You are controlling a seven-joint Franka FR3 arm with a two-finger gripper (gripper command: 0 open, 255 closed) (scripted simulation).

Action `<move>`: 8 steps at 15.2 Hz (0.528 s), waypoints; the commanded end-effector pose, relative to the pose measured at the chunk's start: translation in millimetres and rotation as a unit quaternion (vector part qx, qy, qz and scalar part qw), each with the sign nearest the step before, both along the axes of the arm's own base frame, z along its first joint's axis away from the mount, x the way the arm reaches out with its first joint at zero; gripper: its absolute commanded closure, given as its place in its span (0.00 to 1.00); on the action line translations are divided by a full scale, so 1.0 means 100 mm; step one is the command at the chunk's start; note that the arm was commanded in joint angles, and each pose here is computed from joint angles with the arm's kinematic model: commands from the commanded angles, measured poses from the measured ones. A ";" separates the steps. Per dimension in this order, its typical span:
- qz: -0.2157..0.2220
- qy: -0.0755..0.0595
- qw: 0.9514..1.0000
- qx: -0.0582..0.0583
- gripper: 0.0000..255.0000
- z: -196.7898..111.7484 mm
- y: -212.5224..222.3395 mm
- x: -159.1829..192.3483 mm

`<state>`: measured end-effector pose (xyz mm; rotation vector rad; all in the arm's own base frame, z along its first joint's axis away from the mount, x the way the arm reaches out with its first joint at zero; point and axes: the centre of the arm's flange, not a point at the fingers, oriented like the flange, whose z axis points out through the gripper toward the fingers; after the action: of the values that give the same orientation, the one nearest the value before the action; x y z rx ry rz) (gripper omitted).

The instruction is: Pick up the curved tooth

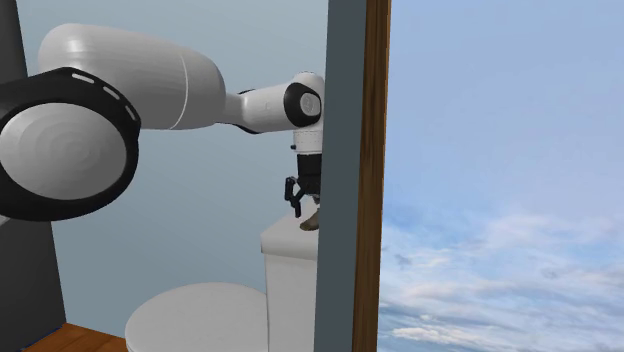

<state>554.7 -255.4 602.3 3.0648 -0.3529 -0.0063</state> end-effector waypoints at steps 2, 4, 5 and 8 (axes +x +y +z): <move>0.000 0.000 1.000 0.000 1.00 -0.03 -0.01 0.00; 0.000 0.000 1.000 0.000 1.00 -0.04 0.00 0.00; 0.000 0.000 1.000 0.000 1.00 -0.04 0.00 0.00; 0.000 0.000 1.000 0.000 1.00 -0.04 0.00 0.00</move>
<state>554.7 -255.7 599.6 3.0641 -0.3526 -0.0020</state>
